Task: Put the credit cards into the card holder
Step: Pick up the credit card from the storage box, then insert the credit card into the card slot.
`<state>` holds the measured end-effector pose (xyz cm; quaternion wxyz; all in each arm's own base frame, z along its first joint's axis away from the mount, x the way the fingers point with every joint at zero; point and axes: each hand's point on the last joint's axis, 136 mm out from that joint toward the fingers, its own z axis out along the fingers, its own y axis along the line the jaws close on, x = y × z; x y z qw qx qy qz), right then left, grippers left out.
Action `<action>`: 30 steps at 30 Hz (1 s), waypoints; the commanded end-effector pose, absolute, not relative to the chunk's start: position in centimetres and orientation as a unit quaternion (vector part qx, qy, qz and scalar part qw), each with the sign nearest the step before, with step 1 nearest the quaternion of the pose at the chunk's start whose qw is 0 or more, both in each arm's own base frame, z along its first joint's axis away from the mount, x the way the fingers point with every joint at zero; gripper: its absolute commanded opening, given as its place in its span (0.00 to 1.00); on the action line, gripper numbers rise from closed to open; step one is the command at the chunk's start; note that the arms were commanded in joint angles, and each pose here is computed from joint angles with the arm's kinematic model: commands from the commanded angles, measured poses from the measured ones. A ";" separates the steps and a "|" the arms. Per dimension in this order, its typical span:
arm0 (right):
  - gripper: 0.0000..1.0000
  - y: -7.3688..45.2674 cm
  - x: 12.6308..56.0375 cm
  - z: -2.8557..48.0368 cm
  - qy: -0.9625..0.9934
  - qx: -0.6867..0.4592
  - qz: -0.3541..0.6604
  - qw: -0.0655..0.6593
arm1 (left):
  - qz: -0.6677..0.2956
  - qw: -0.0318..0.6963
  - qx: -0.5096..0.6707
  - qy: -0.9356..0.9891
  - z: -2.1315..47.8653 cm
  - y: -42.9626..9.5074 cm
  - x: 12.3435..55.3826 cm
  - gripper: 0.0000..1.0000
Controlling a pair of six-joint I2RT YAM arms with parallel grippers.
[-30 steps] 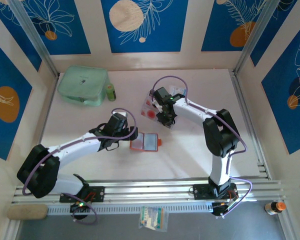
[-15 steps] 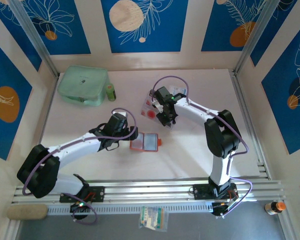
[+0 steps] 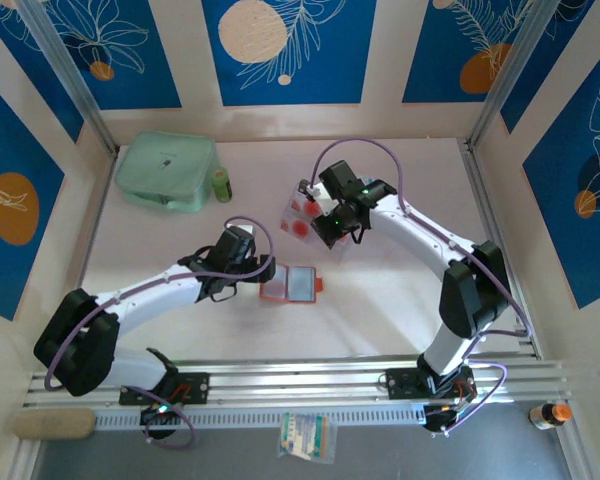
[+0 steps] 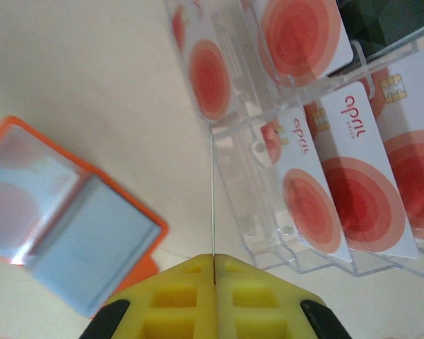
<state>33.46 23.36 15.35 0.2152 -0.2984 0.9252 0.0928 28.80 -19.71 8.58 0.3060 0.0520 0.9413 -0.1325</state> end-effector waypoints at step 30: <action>0.00 26.9 27.6 11.5 0.879 0.033 0.427 0.211 | -0.035 0.267 0.158 0.950 6.2 -20.8 28.2 0.91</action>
